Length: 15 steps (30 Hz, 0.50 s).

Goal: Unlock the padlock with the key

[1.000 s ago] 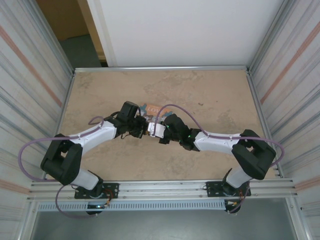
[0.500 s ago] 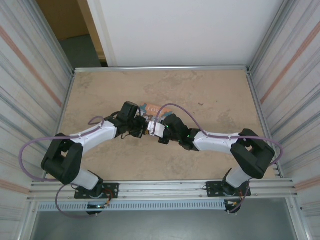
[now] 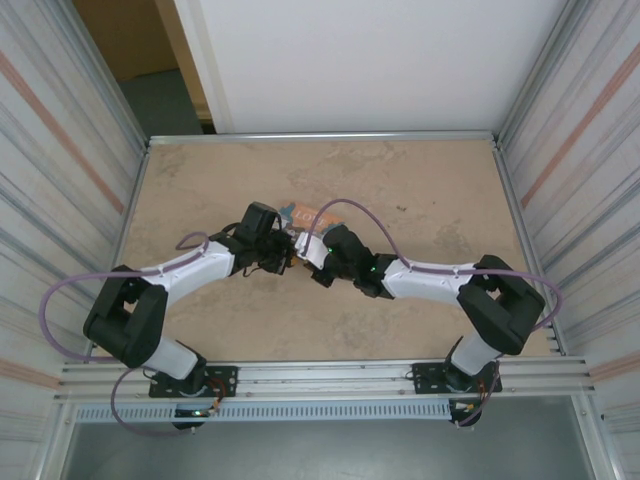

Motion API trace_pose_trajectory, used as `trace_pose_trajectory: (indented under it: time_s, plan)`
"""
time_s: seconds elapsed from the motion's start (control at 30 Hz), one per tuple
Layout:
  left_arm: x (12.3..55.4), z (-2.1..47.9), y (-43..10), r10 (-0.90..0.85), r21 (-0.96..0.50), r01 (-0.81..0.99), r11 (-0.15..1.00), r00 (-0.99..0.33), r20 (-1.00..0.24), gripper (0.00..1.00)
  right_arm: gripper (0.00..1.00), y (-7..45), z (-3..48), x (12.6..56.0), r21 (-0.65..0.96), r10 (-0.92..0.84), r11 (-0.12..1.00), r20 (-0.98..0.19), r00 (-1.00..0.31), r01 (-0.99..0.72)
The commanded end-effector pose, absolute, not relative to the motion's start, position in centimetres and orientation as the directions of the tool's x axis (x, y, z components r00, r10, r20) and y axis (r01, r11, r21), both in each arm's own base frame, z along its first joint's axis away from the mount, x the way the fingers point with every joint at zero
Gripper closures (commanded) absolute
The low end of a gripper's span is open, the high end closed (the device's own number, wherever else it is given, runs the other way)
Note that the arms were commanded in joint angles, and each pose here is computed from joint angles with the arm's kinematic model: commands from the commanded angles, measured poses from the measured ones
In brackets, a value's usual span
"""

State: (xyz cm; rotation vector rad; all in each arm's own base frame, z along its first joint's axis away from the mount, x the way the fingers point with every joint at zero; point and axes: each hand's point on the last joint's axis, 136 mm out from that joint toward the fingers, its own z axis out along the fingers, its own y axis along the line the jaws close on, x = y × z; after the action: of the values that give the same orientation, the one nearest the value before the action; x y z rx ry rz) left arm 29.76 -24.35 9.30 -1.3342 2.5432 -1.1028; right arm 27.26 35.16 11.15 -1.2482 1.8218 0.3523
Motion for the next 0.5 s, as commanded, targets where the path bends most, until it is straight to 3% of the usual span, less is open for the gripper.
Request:
trace_pose_trajectory:
  time_s: [0.0,0.47]
  plan:
    - [29.0,10.5,-26.4,-0.681,-0.649,-0.671,0.359,-0.664,0.311,1.00,1.00,35.9,12.1,28.7,-0.129,-0.525,0.568,-0.817,-0.237,-0.813]
    - [28.9,10.1,-26.6,-0.683,-0.647,-0.673,0.359,-0.662,0.309,1.00,1.00,35.2,11.6,30.6,0.287,-0.249,0.700,-0.760,-0.601,-0.653]
